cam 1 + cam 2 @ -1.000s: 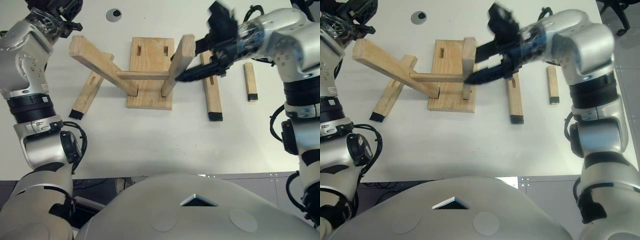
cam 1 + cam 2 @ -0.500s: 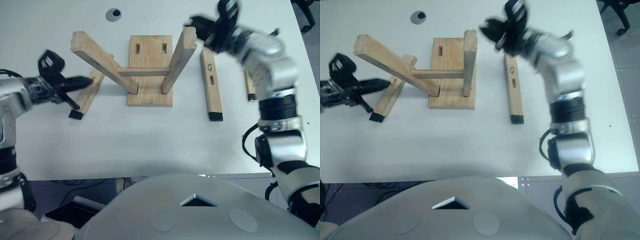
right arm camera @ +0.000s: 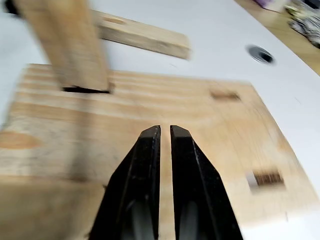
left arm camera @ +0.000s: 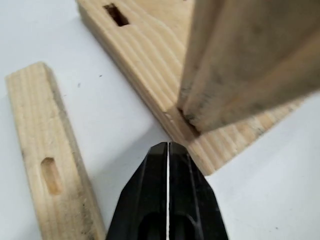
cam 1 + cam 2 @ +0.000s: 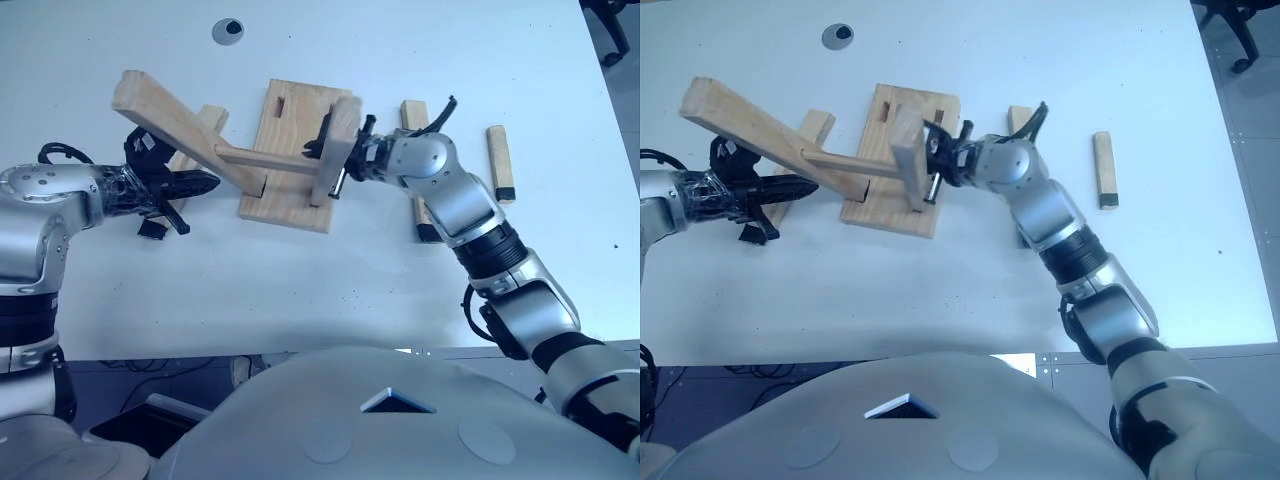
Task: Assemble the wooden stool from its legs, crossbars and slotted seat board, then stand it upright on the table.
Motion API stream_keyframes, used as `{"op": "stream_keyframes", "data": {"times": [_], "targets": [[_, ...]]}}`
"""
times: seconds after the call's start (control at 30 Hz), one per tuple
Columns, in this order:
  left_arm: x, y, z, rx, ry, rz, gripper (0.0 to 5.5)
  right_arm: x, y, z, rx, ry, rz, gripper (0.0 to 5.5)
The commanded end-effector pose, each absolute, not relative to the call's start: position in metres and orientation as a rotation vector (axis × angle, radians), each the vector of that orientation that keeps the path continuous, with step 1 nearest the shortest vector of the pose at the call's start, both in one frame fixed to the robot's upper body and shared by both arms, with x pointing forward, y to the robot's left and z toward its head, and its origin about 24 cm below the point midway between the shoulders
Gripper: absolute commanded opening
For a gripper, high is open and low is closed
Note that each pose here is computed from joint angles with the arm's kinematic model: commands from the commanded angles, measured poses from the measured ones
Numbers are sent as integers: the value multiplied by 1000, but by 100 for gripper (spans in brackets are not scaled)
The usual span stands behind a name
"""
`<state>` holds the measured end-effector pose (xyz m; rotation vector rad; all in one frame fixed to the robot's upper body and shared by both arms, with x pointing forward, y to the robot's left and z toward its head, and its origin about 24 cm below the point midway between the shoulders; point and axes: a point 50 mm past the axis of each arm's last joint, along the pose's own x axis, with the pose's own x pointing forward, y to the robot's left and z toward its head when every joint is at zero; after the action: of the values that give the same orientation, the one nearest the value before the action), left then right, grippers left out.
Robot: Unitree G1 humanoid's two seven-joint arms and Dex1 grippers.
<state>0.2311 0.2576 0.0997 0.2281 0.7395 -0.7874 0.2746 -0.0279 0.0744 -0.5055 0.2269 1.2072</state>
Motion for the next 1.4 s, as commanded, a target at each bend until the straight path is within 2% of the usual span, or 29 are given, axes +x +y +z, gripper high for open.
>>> {"op": "stream_keyframes", "data": {"times": [0.03, 0.3, 0.37, 0.47, 0.53, 0.63, 0.73, 0.83, 0.97, 1.1, 1.23, 1.4], "targets": [[245, 260, 98, 270, 703, -752, 0, 265, -4, 90, -561, 174, 1284, 35], [286, 254, 98, 300, 604, -695, 0, 261, 2, 93, -543, 195, 1314, 35], [286, 256, 100, 301, 593, -699, 0, 269, -5, 94, -561, 188, 1269, 35], [274, 273, 108, 306, 615, -681, 0, 297, -31, 100, -573, 184, 1121, 35], [250, 285, 112, 326, 707, -746, 0, 321, -57, 102, -587, 184, 981, 35], [220, 284, 110, 339, 836, -877, 0, 349, -82, 96, -584, 207, 836, 35], [211, 273, 112, 308, 848, -944, 0, 362, -92, 77, -600, 290, 806, 35], [212, 256, 115, 240, 802, -990, 0, 366, -92, 56, -596, 374, 828, 35], [218, 253, 108, 234, 794, -954, 0, 365, -94, 42, -601, 447, 872, 35], [233, 266, 103, 255, 801, -895, 0, 360, -93, 38, -619, 471, 982, 35], [253, 268, 98, 273, 789, -884, 0, 352, -98, 35, -685, 498, 1125, 35], [276, 263, 90, 272, 770, -899, 0, 336, -103, 54, -736, 462, 1351, 35]]}}
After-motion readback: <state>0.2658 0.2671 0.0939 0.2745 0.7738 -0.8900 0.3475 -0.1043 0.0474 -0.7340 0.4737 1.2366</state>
